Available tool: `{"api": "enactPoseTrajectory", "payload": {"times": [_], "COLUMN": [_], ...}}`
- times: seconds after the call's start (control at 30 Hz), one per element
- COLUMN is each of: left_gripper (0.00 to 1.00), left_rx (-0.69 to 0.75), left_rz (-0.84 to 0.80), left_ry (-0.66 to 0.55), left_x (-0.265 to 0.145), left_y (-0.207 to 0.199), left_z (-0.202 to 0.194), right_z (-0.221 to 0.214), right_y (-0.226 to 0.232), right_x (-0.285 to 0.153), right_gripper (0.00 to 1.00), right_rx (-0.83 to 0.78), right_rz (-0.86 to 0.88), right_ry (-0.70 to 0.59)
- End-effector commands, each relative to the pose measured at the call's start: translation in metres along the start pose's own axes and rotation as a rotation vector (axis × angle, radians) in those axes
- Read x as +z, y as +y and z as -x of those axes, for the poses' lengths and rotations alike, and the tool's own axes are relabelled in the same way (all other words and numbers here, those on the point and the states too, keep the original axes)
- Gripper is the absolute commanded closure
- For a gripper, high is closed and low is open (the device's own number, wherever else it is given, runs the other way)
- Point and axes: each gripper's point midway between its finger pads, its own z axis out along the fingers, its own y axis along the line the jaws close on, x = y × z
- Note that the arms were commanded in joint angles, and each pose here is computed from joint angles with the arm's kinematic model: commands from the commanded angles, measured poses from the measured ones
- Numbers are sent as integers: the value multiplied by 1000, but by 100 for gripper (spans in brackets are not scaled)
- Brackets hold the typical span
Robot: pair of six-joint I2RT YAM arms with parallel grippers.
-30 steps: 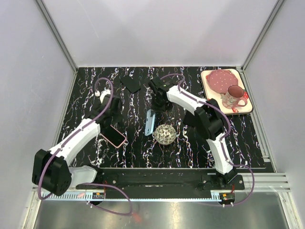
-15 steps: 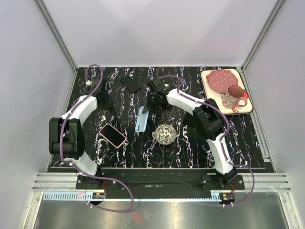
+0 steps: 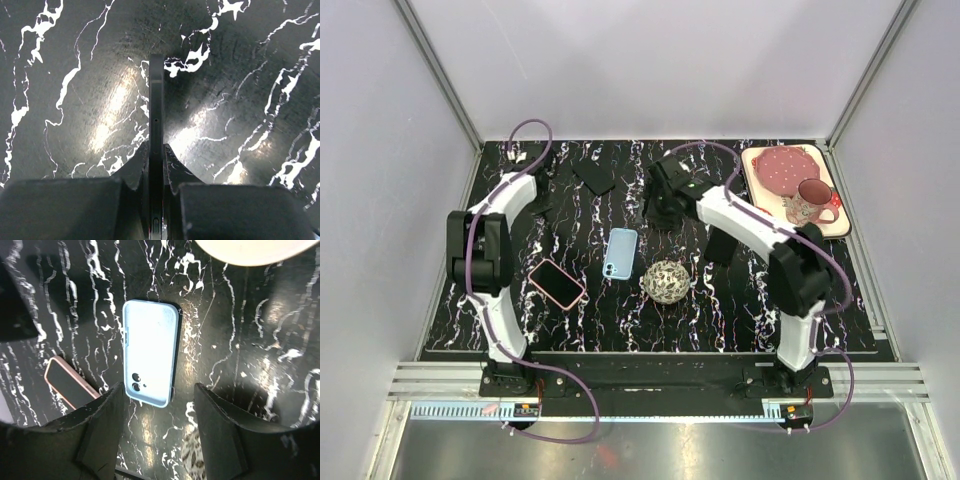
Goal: Take the phone out of the phone case
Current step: Place the phone case at the center of the board, then place the phone at the center of the board, then pick up the phone at the center of the board.
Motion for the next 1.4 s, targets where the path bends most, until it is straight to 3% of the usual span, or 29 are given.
{"api": "enactPoseTrajectory", "payload": {"times": [0.0,0.17,0.47,0.63,0.77,0.83,1.07,1.17,1.37], "left_gripper": [100,97,49,29,7,1,1,1,1], "left_rx": [48,89,82,65,47,20,-82,-96,-169], "left_rz": [78,166,33,-46,-51,-58,-114,-151,-193], "left_ry": [-44,-46,-22,-51,-83,-79,-42,29,140], "left_x": [13,32,38,15,-13,-21,-63,-74,-72], "left_y": [-2,-6,-41,-50,-36,-29,8,15,26], "left_z": [27,33,32,41,43,36,-25,-60,-125], "right_z": [24,19,9,6,4,3,-4,-7,-8], "right_y": [-10,-27,-35,-25,-18,-17,-5,1,7], "right_x": [-55,-83,-84,-81,-82,-82,-75,-73,-77], "right_gripper": [38,38,37,37,36,36,36,36,36], "right_rx": [-17,5,13,2,-22,-27,-42,-50,-58], "right_rz": [-21,-34,-35,11,35,34,71,95,125], "right_ry": [-163,-209,-196,-170,-165,-164,-140,-132,-132]}}
